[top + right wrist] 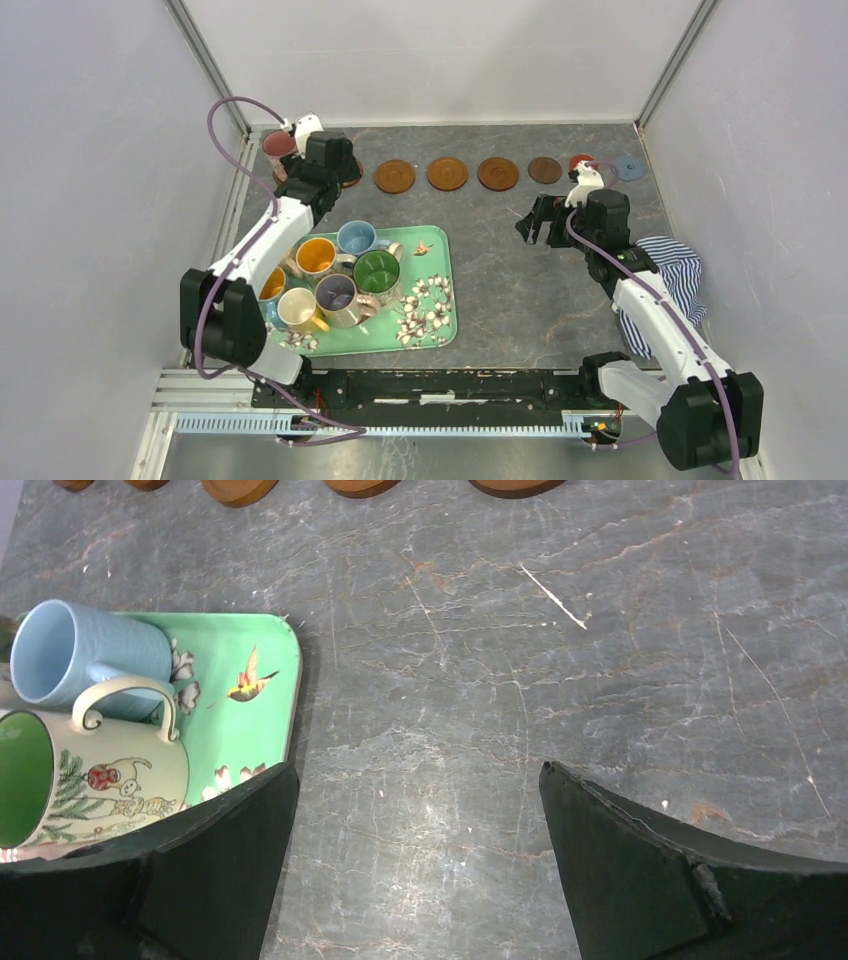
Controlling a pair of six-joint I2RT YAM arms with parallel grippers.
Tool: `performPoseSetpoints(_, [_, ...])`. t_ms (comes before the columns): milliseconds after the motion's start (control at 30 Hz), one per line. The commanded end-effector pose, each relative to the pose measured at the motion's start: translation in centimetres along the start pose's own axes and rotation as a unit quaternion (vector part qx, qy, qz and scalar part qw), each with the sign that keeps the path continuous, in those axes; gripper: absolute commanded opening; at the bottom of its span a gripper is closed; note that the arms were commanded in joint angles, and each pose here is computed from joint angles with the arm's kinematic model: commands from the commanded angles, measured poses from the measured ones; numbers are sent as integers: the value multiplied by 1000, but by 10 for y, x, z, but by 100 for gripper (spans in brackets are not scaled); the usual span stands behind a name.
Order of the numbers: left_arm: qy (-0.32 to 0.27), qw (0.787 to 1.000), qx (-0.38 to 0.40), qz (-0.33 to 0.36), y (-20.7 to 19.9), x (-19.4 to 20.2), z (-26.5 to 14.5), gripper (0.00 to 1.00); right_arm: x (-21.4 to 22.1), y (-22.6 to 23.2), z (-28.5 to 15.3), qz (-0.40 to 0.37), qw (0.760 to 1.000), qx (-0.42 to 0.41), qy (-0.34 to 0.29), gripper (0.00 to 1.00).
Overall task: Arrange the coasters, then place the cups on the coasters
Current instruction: Place the cup on the coaster, then pick up the cup from the tray.
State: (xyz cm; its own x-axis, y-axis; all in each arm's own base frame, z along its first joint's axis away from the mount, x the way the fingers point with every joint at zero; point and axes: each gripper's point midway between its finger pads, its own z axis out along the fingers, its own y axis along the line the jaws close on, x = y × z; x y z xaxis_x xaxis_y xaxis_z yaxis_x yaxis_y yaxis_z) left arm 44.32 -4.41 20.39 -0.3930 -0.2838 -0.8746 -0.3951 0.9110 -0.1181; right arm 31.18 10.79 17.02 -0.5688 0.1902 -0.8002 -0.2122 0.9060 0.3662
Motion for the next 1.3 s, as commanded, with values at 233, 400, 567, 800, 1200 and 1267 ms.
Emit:
performPoseSetpoints(233, [55,994,89,-21,-21,55,-83,100,-21,39,6,-70,995,-61,-21,98])
performPoseSetpoints(400, [87,989,122,6,-32,81,-111,100,-12,55,13,-91,993,-80,-4,98])
performPoseSetpoints(567, [106,984,141,15,-31,94,-132,100,-5,64,18,-108,990,-88,11,98])
performPoseSetpoints(800, [147,975,165,-1,-19,103,-169,100,5,69,23,-120,988,-90,28,98])
performPoseSetpoints(1200, [195,964,179,-18,8,121,-206,100,10,101,33,-138,983,-122,24,98])
performPoseSetpoints(1267, [194,963,185,-11,8,118,-210,100,6,114,38,-143,981,-130,15,98])
